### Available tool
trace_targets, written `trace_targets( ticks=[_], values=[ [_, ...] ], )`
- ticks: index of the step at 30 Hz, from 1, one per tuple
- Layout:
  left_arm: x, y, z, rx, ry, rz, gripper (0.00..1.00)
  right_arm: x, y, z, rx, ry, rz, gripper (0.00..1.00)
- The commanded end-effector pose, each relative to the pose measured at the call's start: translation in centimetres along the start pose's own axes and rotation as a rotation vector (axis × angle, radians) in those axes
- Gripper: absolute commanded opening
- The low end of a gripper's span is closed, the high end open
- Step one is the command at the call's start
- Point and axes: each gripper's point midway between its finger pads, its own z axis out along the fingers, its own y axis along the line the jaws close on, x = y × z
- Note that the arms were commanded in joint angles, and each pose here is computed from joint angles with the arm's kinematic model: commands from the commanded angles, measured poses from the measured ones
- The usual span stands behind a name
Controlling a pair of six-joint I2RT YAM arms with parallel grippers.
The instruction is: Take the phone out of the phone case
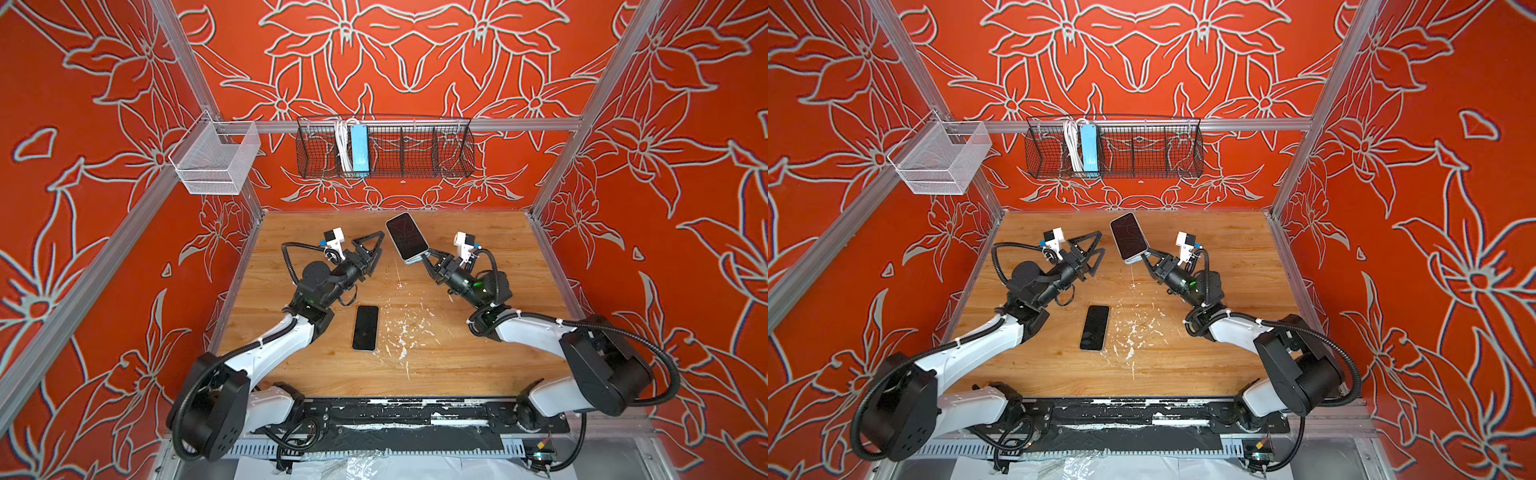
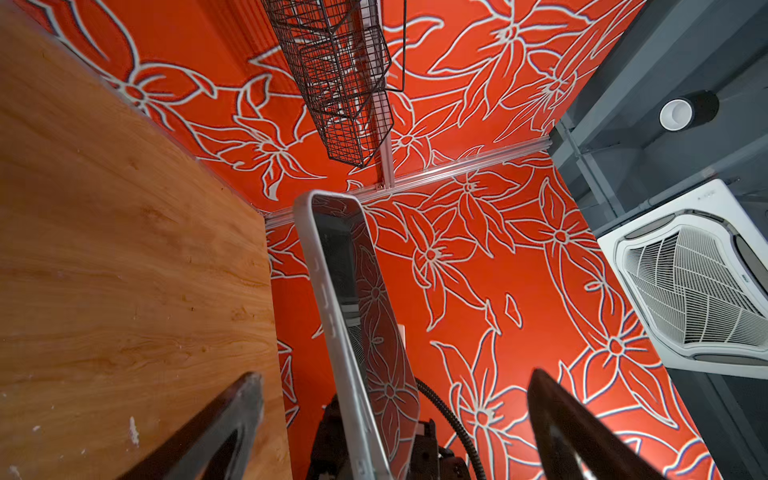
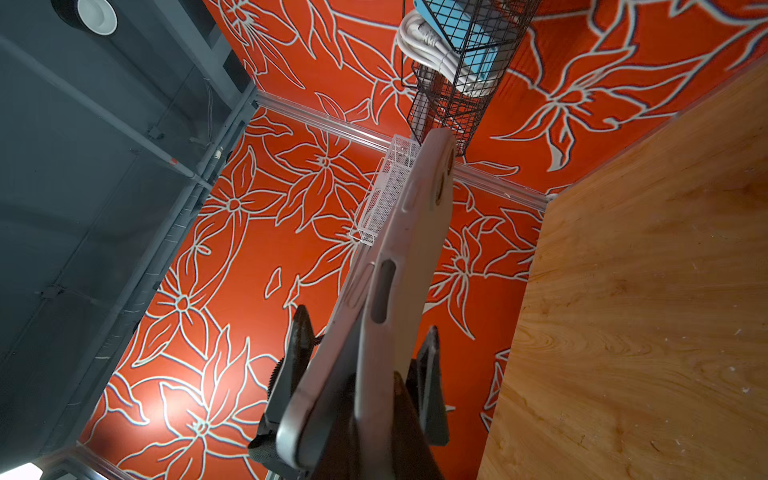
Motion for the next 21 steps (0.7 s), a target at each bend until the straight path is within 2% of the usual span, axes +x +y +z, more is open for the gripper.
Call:
trace_targets(
  ticks=[1, 5, 9, 11, 17, 21],
  values=[
    [0.3, -0.2, -1.3, -0.081, 0.003, -0.025, 0.97, -0.8, 1.9, 0.4, -0.083, -0.039, -0.049, 0.00],
    [0.5, -0.3, -3.2, -0.141, -0.013, -0.121, 0.97, -0.9, 1.1, 0.9, -0.065, -0.054, -0.075, 0.00],
    [1.1, -0.5, -3.9, -0.130, -0.019, -0.304, 0.97, -0.3, 0.5, 1.6, -0.055, -0.054, -0.095, 0.00],
    [1.4, -0.7, -3.8, -0.121, -0.010, -0.359, 0.97, 0.1, 0.0, 2.0, -0.044, -0.059, -0.106, 0.00],
    [2.7, -2.0, -2.9, -0.103, 0.025, -0.426, 0.97, 1.1, -0.6, 3.2, -0.032, -0.076, -0.144, 0.00],
    [2.8, -1.4, -2.8, -0.115, 0.000, -0.452, 0.97, 1.7, -0.7, 4.0, -0.032, -0.079, -0.149, 0.00]
  ],
)
